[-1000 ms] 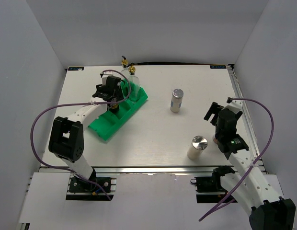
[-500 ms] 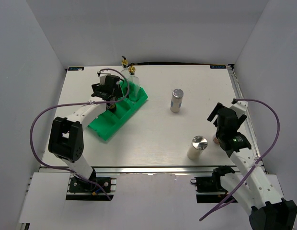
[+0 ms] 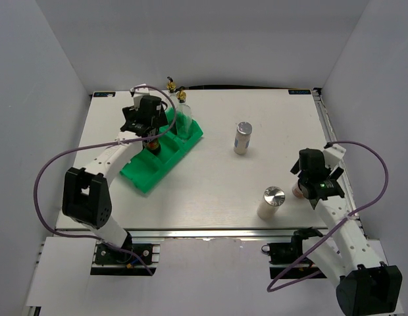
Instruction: Organize the condiment bottles
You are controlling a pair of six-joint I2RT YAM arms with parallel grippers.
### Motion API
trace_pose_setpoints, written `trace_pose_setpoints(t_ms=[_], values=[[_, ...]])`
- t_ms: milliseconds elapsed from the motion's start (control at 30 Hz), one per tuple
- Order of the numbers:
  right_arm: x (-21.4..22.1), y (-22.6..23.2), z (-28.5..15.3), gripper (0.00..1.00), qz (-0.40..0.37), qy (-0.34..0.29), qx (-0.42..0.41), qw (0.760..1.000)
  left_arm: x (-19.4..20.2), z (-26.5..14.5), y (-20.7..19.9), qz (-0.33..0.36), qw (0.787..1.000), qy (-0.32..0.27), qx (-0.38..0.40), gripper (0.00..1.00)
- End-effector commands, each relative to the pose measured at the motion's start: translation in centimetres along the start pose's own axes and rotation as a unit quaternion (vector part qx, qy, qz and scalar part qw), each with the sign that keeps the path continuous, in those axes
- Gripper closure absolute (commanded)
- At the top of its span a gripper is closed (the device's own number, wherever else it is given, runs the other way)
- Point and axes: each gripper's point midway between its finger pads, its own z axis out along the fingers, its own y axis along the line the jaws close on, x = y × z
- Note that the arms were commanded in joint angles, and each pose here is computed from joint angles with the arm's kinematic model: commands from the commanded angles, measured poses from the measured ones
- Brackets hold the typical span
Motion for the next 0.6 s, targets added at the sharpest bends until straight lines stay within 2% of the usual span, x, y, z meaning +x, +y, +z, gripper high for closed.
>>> trace_pose_setpoints(t_ms=[0,167,200,267,367,467,567], values=[[0.0,0.8,1.1,0.11,0.032,0.005,-0.021,0.999,-5.2,-3.4,1.6,-0.019,0.998,-0.055,-0.006,0.02],[0.7,-0.1,2.2,0.11,0.041,0.021,-0.004,0.999,-6.8,-6.3,3.9,-0.043,0.994,-0.095,-0.013,0.02],[0.9,-0.1,2.4,0.11,0.040,0.028,-0.006,0.999,-5.8,-6.4,4.5,-0.043,0.995,-0.093,-0.016,0.02],[1.2,-0.2,2.6,0.11,0.038,0.029,-0.006,0.999,-6.8,-7.9,5.7,-0.074,0.989,-0.123,-0.020,0.02],[1.9,0.1,2.8,0.11,0.034,0.041,-0.015,0.998,-5.6,-8.4,7.1,-0.083,0.988,-0.121,-0.039,0.02],[2.4,0.7,2.9,0.15,0.024,0.052,-0.032,0.998,-4.5,-8.6,8.4,-0.088,0.987,-0.117,-0.064,0.02],[3.5,1.0,3.1,0.24,0.015,0.072,-0.040,0.996,-3.7,-8.9,9.4,-0.094,0.985,-0.124,-0.078,0.02]])
